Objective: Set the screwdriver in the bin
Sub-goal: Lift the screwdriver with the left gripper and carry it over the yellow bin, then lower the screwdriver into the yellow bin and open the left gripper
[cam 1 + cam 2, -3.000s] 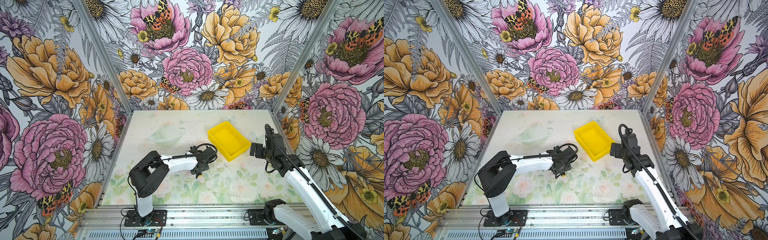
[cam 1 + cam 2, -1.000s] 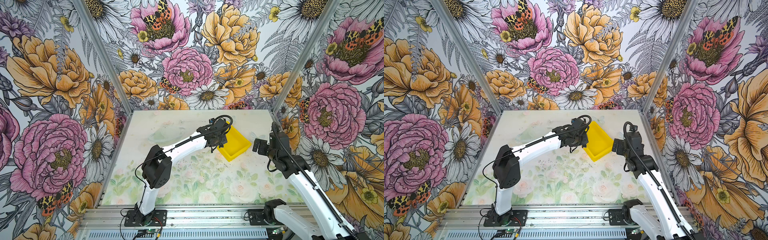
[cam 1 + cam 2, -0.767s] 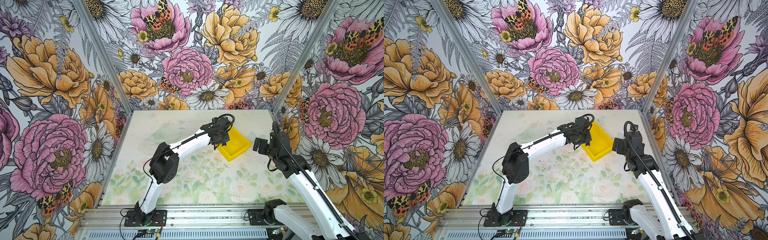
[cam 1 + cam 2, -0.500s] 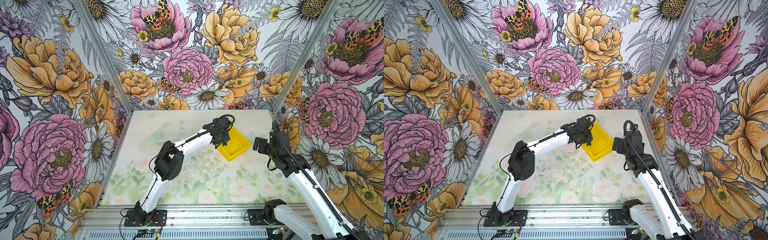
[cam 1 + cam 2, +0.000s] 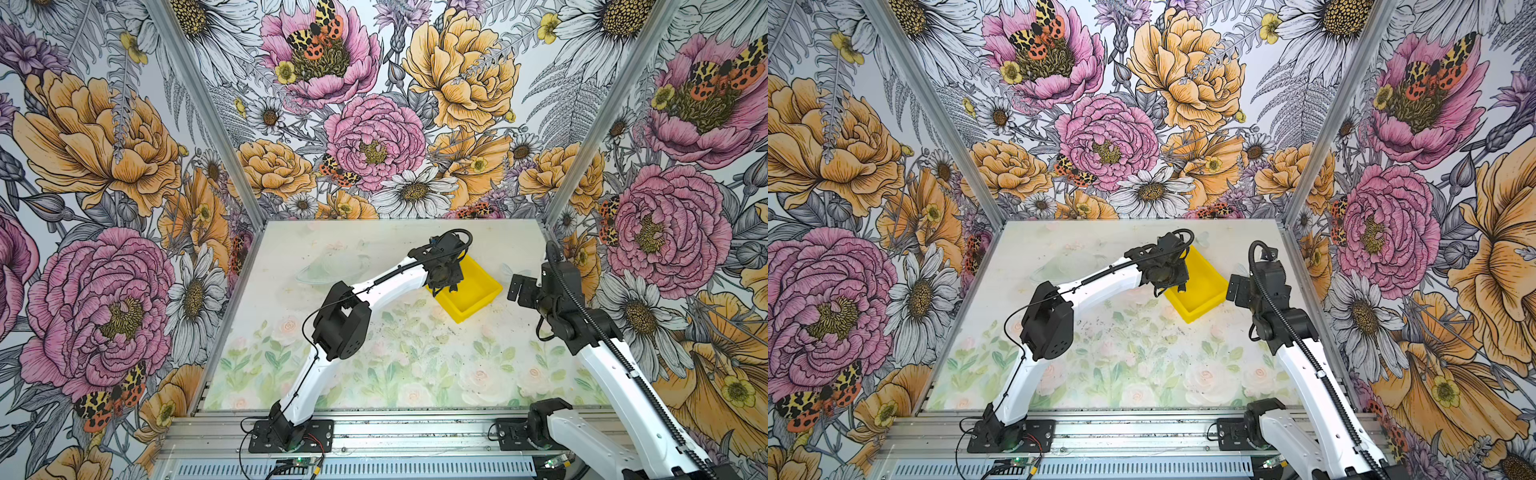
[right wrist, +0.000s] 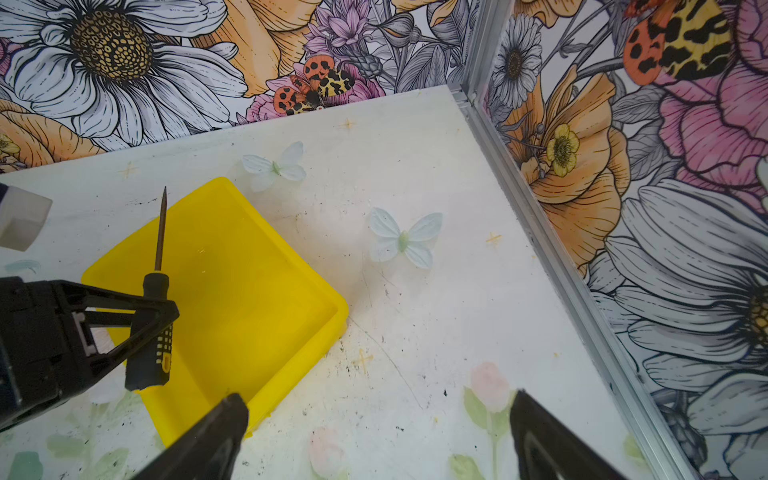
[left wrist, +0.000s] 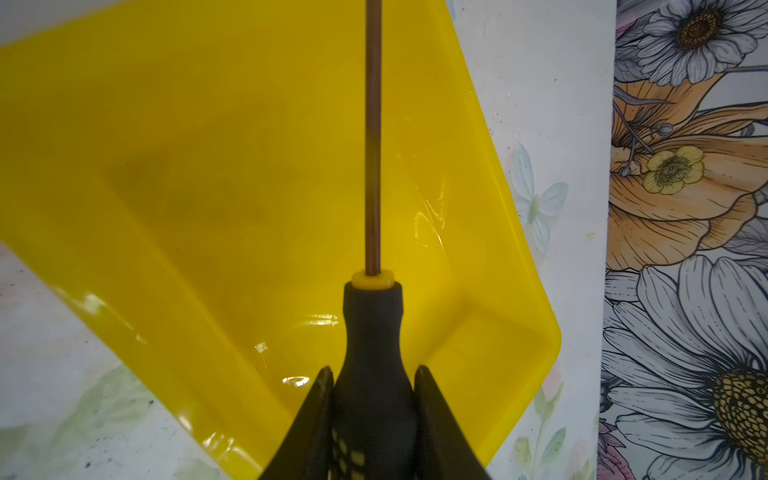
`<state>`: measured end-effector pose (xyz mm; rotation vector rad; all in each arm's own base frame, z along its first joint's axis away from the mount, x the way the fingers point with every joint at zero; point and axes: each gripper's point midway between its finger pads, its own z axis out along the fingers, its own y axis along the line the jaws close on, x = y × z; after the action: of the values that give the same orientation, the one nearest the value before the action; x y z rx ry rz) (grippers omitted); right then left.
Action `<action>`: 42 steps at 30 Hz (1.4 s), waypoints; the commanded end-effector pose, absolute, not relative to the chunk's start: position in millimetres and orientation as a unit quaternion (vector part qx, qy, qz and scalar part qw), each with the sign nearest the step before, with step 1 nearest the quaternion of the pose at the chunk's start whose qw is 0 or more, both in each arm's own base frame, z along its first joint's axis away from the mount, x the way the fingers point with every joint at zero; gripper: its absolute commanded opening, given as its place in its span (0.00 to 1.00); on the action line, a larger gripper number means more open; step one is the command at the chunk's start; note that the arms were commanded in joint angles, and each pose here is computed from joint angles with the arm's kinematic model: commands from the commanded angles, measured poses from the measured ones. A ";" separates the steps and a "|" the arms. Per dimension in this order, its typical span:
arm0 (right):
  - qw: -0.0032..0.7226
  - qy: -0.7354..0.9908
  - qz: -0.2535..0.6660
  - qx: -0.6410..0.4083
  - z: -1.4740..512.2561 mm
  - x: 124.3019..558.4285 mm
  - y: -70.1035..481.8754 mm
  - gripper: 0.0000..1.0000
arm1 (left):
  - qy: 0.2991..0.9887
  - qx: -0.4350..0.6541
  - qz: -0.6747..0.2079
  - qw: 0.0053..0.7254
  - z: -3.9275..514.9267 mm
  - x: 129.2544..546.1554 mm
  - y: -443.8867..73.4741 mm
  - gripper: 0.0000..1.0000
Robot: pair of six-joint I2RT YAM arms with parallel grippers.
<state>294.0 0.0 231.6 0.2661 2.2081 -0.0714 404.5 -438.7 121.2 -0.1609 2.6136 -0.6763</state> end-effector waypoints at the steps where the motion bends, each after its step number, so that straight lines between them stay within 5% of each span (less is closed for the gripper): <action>1: 0.464 0.878 -0.038 0.109 246.6 293.1 -5.4 0.99 | 0.941 -0.046 -0.254 0.221 122.9 409.4 -446.7 0.00; 8: 0.470 0.875 -0.039 0.110 249.5 290.7 -7.4 0.99 | 0.942 -0.047 -0.250 0.221 117.4 410.6 -448.1 0.00; 14: 0.475 0.872 -0.044 0.107 253.7 289.6 -9.7 1.00 | 0.941 -0.045 -0.250 0.224 119.1 411.4 -448.8 0.10; 37: 0.494 0.861 -0.055 0.105 267.5 283.6 -15.6 0.99 | 0.946 -0.049 -0.236 0.217 85.6 421.6 -458.3 0.12; 42: 0.496 0.860 -0.059 0.106 269.1 282.7 -17.3 1.00 | 0.948 -0.052 -0.228 0.215 77.9 424.4 -452.4 0.24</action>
<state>282.8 -11.5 255.2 0.2422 2.1258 -0.1200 418.6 -454.2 78.0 -0.1540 2.6419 -0.6425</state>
